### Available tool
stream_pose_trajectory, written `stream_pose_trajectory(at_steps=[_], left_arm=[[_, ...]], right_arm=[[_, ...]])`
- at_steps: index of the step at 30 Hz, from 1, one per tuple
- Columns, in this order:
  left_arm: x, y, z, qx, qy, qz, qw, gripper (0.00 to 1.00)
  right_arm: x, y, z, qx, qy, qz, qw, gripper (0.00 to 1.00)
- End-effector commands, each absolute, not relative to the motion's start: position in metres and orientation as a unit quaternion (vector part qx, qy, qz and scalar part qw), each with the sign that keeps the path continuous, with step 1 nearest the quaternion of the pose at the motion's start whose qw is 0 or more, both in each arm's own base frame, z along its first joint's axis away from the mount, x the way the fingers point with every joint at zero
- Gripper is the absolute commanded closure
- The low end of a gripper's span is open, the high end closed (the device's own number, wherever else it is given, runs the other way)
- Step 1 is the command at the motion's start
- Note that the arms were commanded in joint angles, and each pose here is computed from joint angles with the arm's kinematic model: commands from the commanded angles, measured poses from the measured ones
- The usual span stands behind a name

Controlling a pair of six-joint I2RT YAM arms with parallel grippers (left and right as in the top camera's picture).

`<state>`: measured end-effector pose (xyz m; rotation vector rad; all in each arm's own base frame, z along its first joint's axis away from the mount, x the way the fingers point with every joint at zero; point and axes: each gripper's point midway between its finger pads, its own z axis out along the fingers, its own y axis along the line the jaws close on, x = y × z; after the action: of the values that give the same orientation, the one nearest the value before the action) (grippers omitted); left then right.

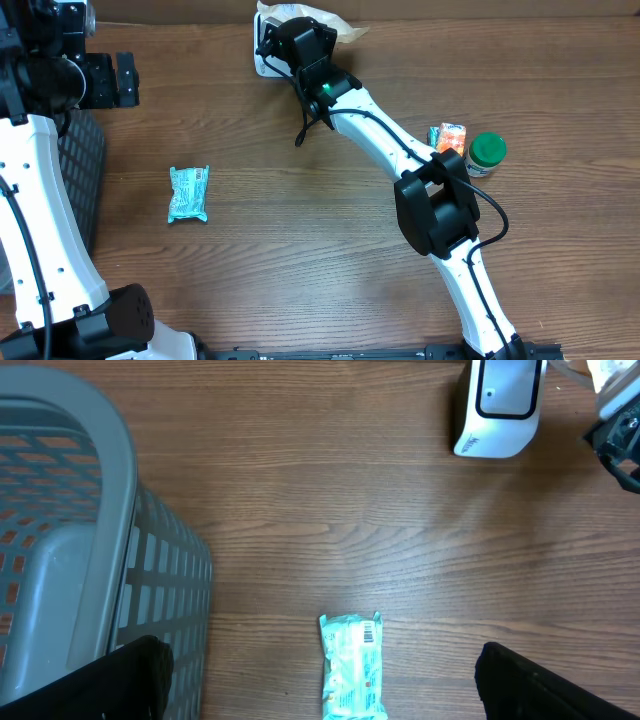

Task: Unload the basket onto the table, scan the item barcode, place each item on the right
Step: 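Hold the bread bag label in front of the scanner, then carry the bread bag right and release it beside the jar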

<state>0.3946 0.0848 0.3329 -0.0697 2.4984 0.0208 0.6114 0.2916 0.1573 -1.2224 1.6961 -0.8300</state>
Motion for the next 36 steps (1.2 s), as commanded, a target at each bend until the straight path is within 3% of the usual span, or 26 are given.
stream_pose_trajectory(at_steps=[1,8,20,29,36], left_arm=[[0.396,0.086,0.339,-0.018,0.946,0.014,0.324,0.0],[0.396,0.086,0.339,-0.018,0.946,0.014,0.324,0.0],[0.396,0.086,0.339,-0.018,0.946,0.014,0.324,0.0],[0.396,0.086,0.339,-0.018,0.946,0.014,0.324,0.0],[0.396,0.086,0.339,-0.018,0.946,0.014,0.324,0.01]], right_arm=[[0.609,0.308,0.16,-0.506,0.669,-0.312,0.446,0.96],[0.615,0.305,0.138,-0.507,0.666,-0.331,0.436,0.96],[0.62,0.291,0.189,-0.419,0.68,-0.357,0.484,0.96],[0.577,0.277,0.309,-0.305,0.733,-0.225,0.565,0.96],[0.479,0.264,0.364,-0.246,0.822,0.039,0.513,0.96]])
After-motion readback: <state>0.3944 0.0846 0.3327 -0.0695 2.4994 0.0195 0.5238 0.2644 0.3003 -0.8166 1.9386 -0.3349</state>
